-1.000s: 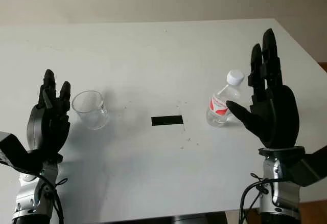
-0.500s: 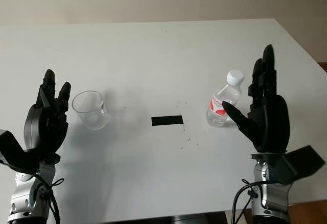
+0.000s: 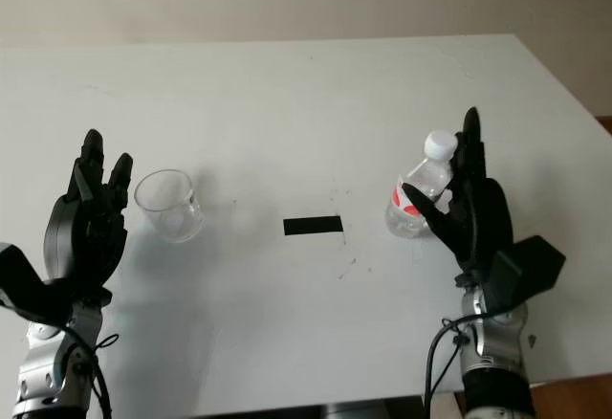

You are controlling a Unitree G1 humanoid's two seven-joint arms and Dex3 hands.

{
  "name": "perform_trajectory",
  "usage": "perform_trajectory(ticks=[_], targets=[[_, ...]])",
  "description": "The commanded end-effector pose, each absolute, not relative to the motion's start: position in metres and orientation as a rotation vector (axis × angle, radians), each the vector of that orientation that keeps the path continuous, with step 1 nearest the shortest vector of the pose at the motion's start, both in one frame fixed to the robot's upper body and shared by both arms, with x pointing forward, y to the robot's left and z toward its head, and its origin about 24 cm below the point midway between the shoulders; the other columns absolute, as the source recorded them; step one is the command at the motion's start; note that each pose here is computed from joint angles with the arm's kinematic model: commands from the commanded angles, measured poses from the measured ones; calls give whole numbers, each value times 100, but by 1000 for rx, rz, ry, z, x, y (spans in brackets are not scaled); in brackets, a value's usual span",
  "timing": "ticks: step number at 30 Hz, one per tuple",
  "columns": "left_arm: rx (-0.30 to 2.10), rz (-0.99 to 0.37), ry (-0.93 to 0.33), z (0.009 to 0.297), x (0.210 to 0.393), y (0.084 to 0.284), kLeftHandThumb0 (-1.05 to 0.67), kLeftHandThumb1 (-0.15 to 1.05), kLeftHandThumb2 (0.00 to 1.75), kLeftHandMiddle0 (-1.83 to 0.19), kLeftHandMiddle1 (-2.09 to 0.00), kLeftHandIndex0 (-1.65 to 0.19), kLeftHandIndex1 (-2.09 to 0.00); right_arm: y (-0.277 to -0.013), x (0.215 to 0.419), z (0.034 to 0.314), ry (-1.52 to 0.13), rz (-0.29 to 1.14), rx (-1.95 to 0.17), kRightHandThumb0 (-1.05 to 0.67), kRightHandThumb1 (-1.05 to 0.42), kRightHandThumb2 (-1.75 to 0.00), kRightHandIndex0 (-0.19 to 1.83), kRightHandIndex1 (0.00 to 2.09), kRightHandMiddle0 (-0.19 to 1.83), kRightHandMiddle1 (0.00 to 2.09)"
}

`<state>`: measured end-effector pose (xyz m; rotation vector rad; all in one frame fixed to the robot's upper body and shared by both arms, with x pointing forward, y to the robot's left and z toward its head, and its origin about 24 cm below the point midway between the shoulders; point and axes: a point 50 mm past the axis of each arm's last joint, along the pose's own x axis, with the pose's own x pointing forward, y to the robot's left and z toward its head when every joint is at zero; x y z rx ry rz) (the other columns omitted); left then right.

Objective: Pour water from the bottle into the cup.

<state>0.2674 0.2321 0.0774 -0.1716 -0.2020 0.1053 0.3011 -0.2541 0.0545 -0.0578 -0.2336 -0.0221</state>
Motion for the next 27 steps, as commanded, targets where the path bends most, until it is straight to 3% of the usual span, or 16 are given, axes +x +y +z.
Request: perform_trajectory(ticks=[1, 14, 22, 25, 27], targets=[[-164, 108, -210, 79, 265, 235, -89, 105, 72, 19, -35, 9, 0, -258, 304, 54, -225, -33, -66, -93, -93, -5, -19, 0, -19, 0], [-168, 109, -214, 79, 265, 236, -88, 105, 73, 19, -37, 8, 0, -256, 312, 43, -147, -6, -54, -93, -89, -5, -19, 0, -19, 0], [-166, 110, -214, 79, 265, 235, -88, 105, 74, 19, -32, 10, 0, -248, 313, 46, -184, 8, -58, -93, -89, -5, -19, 1, -15, 5], [-164, 110, -215, 79, 265, 234, -88, 105, 74, 19, -33, 10, 0, -245, 313, 49, -214, -12, -29, -83, -84, -4, 4, 9, 8, 12], [-167, 114, -213, 78, 265, 234, -89, 105, 73, 19, -35, 9, 0, -242, 312, 52, -240, -9, 3, -64, -82, -5, 49, 15, 47, 24]])
